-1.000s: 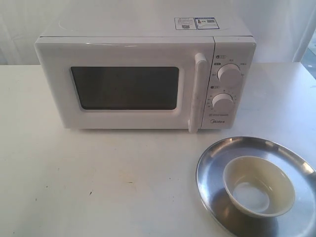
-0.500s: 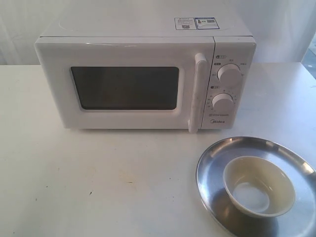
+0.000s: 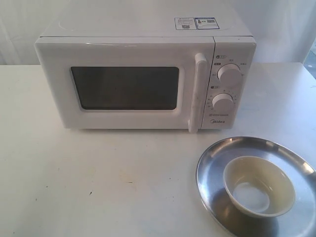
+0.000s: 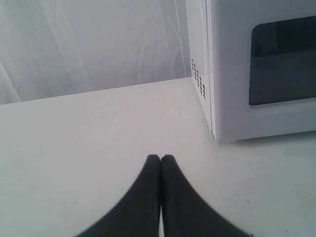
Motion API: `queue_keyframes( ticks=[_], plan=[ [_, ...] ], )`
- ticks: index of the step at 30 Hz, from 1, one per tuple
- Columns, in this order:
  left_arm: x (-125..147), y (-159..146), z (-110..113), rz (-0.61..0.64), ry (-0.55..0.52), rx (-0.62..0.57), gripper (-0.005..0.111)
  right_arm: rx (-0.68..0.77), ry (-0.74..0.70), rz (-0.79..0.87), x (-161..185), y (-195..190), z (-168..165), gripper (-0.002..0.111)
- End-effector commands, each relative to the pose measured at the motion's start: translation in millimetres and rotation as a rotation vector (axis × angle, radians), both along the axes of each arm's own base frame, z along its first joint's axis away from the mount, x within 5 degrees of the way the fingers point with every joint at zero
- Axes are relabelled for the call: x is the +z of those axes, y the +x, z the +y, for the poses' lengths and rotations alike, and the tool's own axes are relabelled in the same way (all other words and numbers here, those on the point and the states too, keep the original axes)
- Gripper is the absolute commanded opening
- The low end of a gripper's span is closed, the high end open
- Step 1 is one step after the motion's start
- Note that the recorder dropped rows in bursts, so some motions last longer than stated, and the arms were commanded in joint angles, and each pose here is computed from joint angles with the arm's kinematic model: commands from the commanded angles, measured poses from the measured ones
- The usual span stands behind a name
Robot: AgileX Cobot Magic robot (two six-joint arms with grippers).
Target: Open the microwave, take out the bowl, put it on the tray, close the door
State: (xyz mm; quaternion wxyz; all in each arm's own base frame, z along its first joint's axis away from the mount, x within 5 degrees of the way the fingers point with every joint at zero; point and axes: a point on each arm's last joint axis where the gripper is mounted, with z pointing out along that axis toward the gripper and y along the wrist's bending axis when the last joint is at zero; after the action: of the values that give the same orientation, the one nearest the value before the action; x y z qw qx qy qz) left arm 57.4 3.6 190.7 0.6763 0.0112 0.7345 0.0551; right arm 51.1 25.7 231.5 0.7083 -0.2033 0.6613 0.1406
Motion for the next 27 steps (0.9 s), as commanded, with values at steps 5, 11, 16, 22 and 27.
queue_keyframes(
  ticks=[5, 11, 16, 22, 27],
  plan=[
    [1, 0, 0, -0.009, -0.007, -0.004, 0.0, -0.009, 0.045, -0.111, -6, -2, 1, 0.0],
    [1, 0, 0, -0.009, -0.007, -0.004, 0.0, -0.037, 0.088, -0.086, -11, 0, -1, 0.0],
    [1, 0, 0, -0.009, -0.007, -0.004, 0.0, -0.043, 0.073, -0.094, -11, 0, -1, 0.0],
    [1, 0, 0, -0.009, -0.007, -0.004, 0.0, -0.101, 0.067, -0.057, -15, 2, -4, 0.0],
    [1, 0, 0, -0.009, -0.007, -0.004, 0.0, -0.121, 0.063, -0.026, -17, 2, -5, 0.0]
  ],
)
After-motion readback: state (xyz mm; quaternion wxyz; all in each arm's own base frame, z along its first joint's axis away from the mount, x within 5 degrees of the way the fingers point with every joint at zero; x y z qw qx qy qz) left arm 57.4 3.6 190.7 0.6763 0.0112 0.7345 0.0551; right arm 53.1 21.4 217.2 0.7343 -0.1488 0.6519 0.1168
